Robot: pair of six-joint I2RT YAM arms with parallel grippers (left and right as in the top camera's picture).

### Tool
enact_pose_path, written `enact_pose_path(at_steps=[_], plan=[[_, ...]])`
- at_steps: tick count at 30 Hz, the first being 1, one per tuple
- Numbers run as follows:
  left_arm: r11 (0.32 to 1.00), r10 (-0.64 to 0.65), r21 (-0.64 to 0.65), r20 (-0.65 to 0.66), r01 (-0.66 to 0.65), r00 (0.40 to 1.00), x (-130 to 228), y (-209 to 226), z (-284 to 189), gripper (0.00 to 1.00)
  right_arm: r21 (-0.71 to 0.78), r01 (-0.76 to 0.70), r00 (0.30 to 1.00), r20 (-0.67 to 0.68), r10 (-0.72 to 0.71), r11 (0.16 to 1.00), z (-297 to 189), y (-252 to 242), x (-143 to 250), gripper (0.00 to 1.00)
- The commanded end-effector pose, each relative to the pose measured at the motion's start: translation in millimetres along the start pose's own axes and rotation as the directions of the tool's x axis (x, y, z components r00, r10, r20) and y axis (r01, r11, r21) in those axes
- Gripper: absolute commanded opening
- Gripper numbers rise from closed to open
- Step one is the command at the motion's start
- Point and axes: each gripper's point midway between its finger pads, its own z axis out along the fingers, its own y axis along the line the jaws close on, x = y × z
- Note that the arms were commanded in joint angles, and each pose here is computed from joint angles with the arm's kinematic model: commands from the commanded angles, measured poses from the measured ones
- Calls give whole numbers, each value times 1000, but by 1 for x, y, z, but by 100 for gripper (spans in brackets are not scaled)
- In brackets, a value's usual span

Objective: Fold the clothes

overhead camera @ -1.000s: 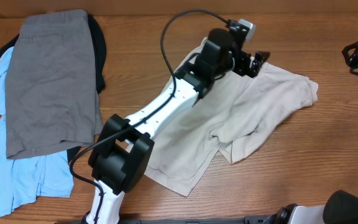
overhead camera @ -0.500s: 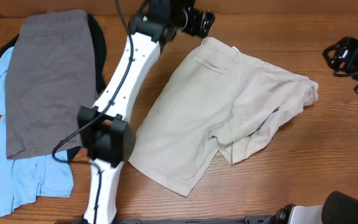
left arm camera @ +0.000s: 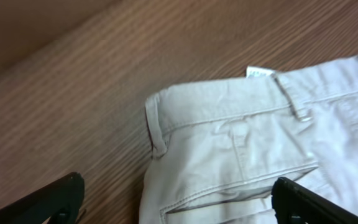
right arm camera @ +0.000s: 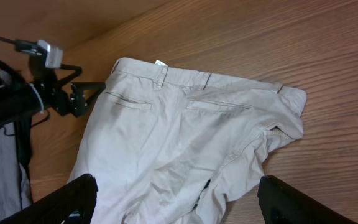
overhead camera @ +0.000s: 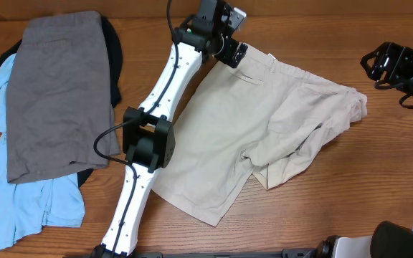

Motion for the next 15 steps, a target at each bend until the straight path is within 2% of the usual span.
enact_pose_path(at_steps=[1,6,12,15], plan=[[1000,18,10,-22,-18,1000,15,3,21,96,-8,17,1000,16,-17,1000,-4,4,-4,87],[999,17,33,-69,-15,997,36,-5,43,90,-8,18,1000,17,-17,1000,-4,4,-4,86],[999,28,19,-39,-27,999,29,-4,45,81,4,17,1000,16,-17,1000,-4,2,-4,86],[999,29,19,-37,-28,999,29,-4,46,73,11,17,1000,17,-17,1000,-4,1,-4,86]])
